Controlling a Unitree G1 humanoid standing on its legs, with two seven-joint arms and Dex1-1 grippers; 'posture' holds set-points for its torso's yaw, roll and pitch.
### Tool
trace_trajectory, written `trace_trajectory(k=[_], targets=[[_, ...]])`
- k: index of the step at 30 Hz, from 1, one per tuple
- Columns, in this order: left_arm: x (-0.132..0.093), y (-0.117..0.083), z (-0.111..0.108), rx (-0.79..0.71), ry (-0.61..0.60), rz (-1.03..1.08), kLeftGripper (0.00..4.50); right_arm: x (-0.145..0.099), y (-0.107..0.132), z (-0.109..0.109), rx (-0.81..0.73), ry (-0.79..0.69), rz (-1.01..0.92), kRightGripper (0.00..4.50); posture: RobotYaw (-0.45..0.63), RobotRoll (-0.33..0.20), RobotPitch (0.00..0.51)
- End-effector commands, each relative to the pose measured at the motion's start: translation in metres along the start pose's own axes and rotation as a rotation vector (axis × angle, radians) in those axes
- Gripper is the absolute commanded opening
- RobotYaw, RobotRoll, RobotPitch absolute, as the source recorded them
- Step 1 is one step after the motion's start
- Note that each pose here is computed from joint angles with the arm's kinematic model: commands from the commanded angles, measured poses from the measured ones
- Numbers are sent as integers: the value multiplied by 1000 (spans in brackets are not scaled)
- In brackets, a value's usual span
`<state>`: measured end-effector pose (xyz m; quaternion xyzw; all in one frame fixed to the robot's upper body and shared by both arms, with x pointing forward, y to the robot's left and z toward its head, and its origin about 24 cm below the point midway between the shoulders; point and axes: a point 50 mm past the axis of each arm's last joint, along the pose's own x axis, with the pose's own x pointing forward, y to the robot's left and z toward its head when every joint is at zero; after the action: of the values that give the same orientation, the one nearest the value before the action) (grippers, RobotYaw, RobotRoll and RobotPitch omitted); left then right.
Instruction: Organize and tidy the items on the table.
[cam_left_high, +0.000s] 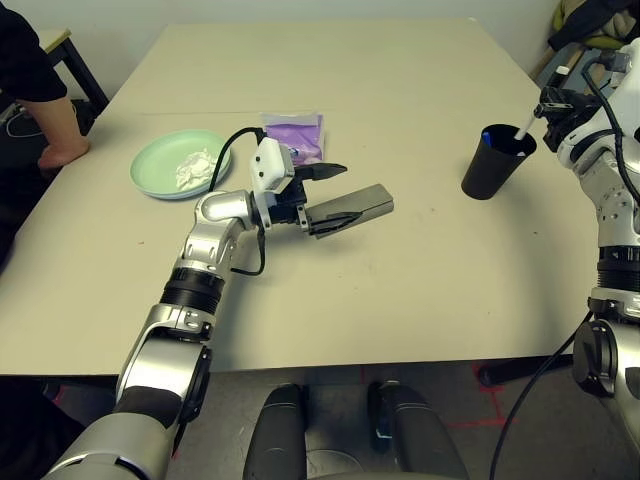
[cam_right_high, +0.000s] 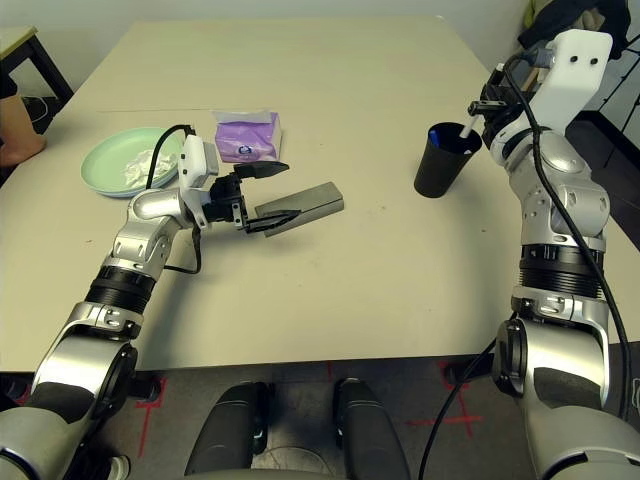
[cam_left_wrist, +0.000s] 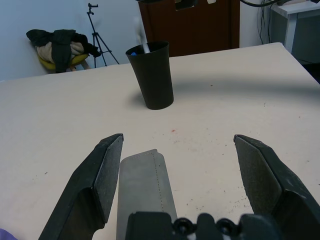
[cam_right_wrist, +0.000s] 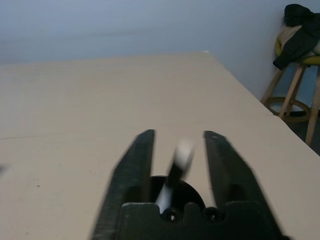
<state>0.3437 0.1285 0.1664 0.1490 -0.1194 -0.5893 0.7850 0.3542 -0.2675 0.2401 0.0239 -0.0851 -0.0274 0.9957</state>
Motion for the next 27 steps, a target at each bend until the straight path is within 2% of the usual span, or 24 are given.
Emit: trace_trajectory(k=[1, 3, 8, 17, 22, 27], targets=[[0, 0, 0, 7, 13, -8, 4500, -2, 1, -1, -18, 7, 12, 3622, 79, 0, 79], [0, 0, 0, 7, 13, -7, 4500, -2, 2, -1, -21, 6, 16, 4410, 79, 0, 79], [0, 1, 0, 7, 11, -5, 4500, -2, 6, 1, -12, -15, 36, 4460, 80, 0, 77], [-7, 2, -2, -6, 16, 47, 4500, -6, 25, -2, 46, -224, 269, 4460, 120, 0, 80], [-17, 9, -8, -24, 24, 226, 4500, -8, 29, -16, 24, -291, 323, 4460, 140, 0, 79], [-39, 23, -17, -36, 33, 717, 4500, -21, 36, -41, 13, -310, 395, 4460, 168, 0, 81]])
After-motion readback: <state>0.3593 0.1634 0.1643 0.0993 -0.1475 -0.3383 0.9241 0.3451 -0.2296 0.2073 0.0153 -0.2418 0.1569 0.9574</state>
